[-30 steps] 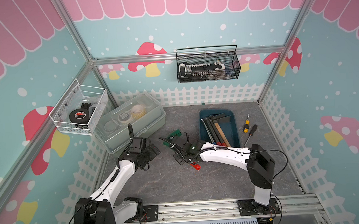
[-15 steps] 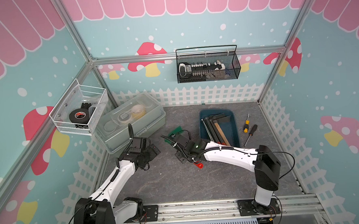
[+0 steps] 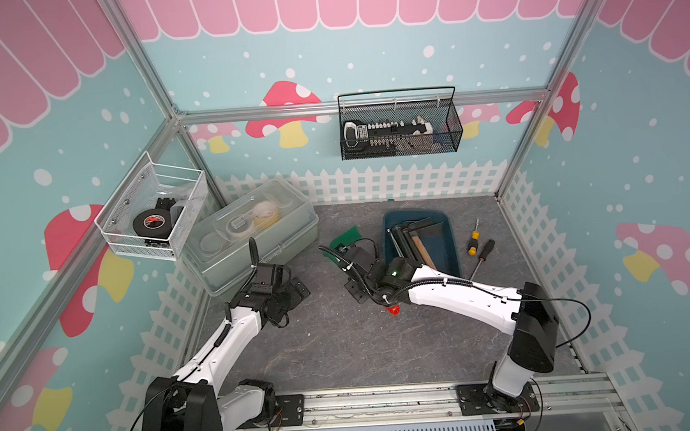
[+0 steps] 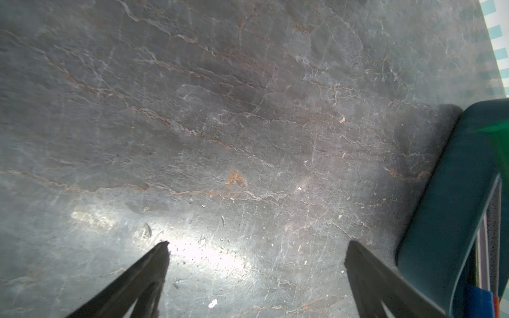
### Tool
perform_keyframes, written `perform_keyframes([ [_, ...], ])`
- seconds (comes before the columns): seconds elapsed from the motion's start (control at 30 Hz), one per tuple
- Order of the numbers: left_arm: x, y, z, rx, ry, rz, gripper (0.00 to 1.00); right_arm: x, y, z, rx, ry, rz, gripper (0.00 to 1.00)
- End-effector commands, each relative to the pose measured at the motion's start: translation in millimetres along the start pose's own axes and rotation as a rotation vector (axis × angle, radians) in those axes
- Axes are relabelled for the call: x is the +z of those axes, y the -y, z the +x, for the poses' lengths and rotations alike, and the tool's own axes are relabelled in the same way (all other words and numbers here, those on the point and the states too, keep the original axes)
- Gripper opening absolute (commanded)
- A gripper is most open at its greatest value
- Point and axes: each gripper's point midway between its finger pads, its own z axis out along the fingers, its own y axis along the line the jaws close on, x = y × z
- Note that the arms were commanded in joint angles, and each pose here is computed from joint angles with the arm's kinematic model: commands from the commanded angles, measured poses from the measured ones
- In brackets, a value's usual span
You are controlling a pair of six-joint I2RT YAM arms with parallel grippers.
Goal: Put the small hoe into the storage box
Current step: Pick up the hoe from the center of the board, then place the hoe in the storage box.
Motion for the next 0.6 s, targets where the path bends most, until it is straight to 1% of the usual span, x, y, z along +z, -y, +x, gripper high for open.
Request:
perform_keyframes([
  [0.0,1.1,5.8,0.0,0.016,0.004,0.003,0.99,-31.1,25.5,-30.7,0.036,0.120,0.061,0.04],
  [0.3,1.5,24.4,3.7,0.105,0.005,0.003,0.99,-47.2,69.7,-21.4,0.104,0.131,0.122,0.04],
  [0.57,2.0,40.2,7.6,0.170,0.005,-0.001,0.99,-54.1,116.2,-0.7,0.196,0.121,0.171,0.04],
])
